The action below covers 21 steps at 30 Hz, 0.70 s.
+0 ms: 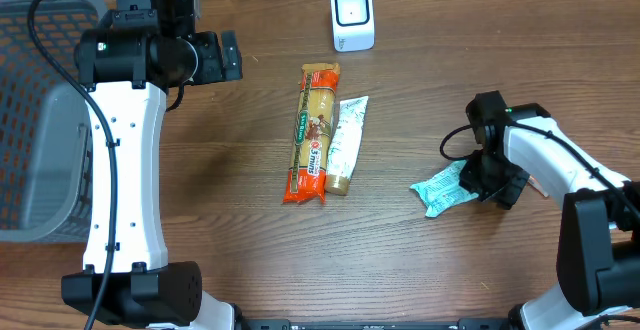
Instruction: Scan the item barcode
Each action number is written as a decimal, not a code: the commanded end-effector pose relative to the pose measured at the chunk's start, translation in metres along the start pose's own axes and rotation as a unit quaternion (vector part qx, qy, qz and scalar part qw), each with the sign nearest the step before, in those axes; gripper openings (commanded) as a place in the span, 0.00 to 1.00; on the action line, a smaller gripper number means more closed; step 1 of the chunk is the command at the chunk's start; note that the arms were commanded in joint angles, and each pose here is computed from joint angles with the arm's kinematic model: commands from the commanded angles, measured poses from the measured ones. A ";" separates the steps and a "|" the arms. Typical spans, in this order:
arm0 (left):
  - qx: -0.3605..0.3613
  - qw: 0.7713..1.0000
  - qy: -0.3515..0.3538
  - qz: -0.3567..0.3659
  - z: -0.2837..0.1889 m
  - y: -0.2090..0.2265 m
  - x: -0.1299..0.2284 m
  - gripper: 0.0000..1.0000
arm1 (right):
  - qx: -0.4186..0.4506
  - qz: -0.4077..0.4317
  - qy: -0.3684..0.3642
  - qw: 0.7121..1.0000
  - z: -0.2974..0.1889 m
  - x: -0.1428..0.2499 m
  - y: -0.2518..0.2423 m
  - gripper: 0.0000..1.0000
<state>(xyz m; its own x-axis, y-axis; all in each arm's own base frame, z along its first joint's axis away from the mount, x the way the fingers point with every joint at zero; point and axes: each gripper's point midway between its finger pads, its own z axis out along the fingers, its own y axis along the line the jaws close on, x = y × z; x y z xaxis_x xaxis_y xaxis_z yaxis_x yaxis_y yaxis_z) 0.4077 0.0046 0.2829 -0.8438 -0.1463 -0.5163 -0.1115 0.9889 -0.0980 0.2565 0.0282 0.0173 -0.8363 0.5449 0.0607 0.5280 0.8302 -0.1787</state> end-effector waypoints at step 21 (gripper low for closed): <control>-0.004 1.000 0.000 0.006 0.001 0.002 -0.001 1.00 | -0.343 -0.276 -0.195 0.876 -0.072 -0.063 0.161 0.65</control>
<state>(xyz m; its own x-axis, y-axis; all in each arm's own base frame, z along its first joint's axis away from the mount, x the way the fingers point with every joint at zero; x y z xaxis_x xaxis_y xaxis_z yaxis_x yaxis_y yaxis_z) 0.4077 0.0046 0.2829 -0.8438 -0.1463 -0.5164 -0.1117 0.9889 -0.0977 0.3955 0.1084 0.0336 -0.9175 0.1469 -0.3695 0.0173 0.9431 0.3320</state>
